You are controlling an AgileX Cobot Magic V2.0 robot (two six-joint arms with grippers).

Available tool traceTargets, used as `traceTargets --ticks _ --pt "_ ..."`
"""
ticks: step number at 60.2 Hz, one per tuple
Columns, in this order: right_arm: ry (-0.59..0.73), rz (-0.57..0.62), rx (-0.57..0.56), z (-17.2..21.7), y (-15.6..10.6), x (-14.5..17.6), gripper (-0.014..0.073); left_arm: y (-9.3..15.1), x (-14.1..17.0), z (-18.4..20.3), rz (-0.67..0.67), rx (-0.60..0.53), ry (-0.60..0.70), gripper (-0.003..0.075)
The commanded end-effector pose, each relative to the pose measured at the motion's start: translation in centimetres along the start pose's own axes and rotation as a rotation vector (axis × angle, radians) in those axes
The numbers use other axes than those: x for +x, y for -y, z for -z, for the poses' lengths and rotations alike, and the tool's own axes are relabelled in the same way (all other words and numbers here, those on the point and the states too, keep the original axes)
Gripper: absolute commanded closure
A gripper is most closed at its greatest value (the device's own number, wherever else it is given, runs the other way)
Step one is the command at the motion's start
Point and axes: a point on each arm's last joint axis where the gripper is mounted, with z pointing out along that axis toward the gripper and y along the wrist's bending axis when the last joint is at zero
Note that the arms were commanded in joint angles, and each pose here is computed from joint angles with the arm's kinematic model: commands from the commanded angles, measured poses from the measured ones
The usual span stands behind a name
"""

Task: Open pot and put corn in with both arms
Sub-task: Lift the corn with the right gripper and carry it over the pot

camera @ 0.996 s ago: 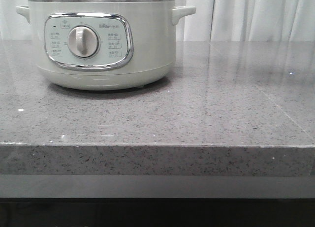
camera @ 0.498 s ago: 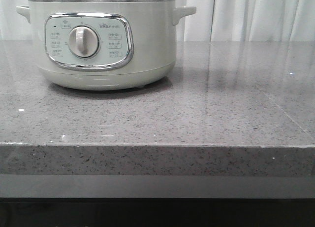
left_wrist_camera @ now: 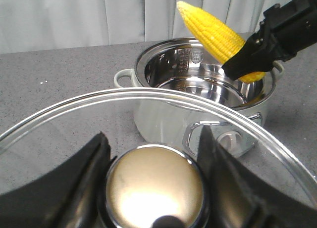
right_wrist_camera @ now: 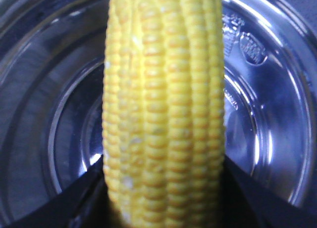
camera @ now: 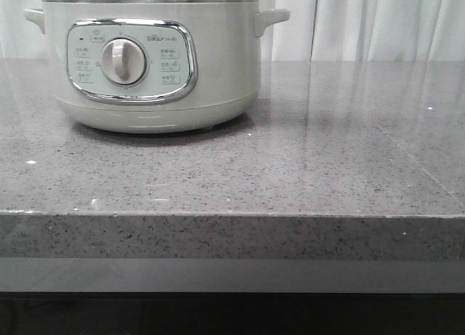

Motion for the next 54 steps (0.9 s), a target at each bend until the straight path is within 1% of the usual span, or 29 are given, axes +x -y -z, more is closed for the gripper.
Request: traceTargets --ticks 1,13,33,37,43,47,50,54 --pt "0.144 0.011 -0.010 2.7 -0.5 -2.1 0.0227 0.1 -2.2 0.8 0.008 0.012 0.180 0.0482" --pt "0.100 0.010 -0.012 1.6 -0.4 -1.6 0.0208 0.1 -2.2 0.8 0.008 0.012 0.180 0.0482" --pt "0.069 0.011 -0.014 1.6 -0.5 -1.3 0.0204 0.1 -2.2 0.8 0.008 0.012 0.180 0.0482" --pt "0.069 0.011 -0.014 1.6 -0.5 -1.3 0.0171 0.1 -2.2 0.8 0.008 0.012 0.180 0.0482" --pt "0.069 0.011 -0.014 1.6 -0.5 -1.3 0.0069 0.1 -2.2 0.8 0.008 0.012 0.180 0.0482" --pt "0.069 0.011 -0.014 1.6 -0.5 -1.3 0.0023 0.1 -2.2 0.8 0.008 0.012 0.180 0.0482" --pt "0.070 0.011 -0.014 1.6 -0.5 -1.3 0.0006 0.1 -2.2 0.8 0.008 0.012 0.180 0.0482" --pt "0.074 0.011 -0.014 1.7 -0.5 -1.3 0.0011 0.1 -2.2 0.8 0.008 0.012 0.180 0.0482"
